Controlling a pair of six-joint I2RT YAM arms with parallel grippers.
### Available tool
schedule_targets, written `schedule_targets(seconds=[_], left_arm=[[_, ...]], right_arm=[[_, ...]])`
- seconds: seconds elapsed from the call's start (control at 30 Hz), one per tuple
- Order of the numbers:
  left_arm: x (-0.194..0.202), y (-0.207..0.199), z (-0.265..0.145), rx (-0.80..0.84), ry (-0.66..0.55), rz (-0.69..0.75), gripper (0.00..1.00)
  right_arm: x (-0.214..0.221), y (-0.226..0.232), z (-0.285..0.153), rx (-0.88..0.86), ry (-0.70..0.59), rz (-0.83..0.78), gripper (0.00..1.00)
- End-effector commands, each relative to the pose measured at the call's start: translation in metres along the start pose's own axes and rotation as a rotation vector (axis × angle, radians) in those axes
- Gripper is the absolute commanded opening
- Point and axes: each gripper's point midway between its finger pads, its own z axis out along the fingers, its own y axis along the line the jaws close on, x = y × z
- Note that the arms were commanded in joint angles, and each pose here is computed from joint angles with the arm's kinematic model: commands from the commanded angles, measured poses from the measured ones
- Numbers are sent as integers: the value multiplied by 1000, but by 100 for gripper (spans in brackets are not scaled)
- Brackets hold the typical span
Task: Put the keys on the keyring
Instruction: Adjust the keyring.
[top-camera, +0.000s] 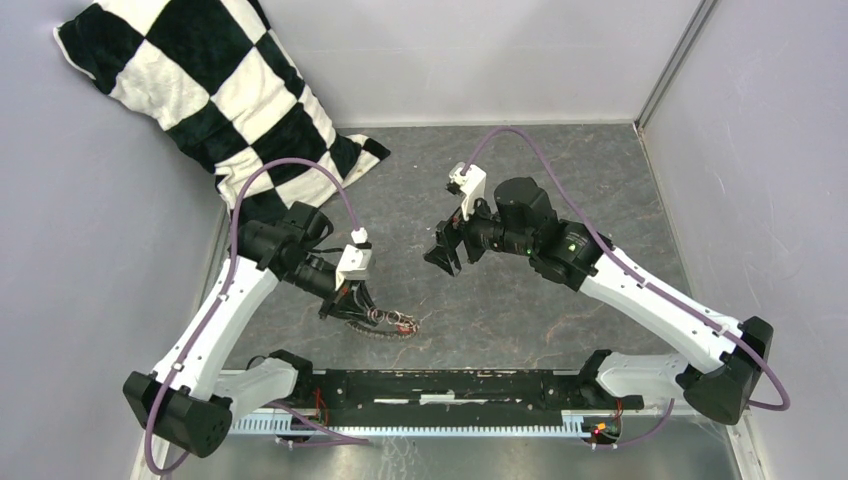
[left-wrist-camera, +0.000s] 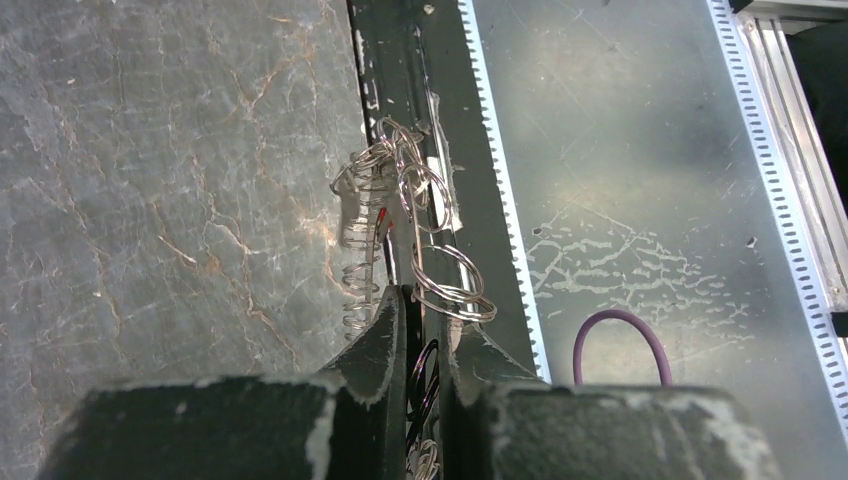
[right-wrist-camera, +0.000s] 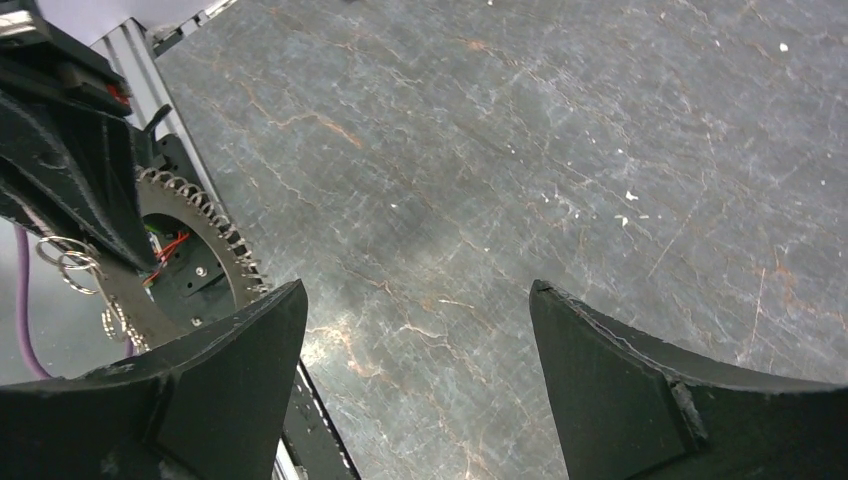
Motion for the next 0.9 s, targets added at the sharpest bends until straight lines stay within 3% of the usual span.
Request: schedule_targets(seconds=[0.0, 0.23, 0.47, 0.87], left_arm=[[-17, -5, -5, -9, -31, 6, 2], [-15, -9, -5, -17, -28, 9, 2], [-11, -10, -6, -25, -10, -12, 2], [-2, -12, -7, -47, 32, 25, 2]], right_arm=[[-5, -10, 0, 32, -38, 33, 89], [-11, -16, -2, 61, -38, 41, 89], [-6, -27, -4, 115, -44, 67, 98], [3, -42, -6, 175, -56, 89, 98]])
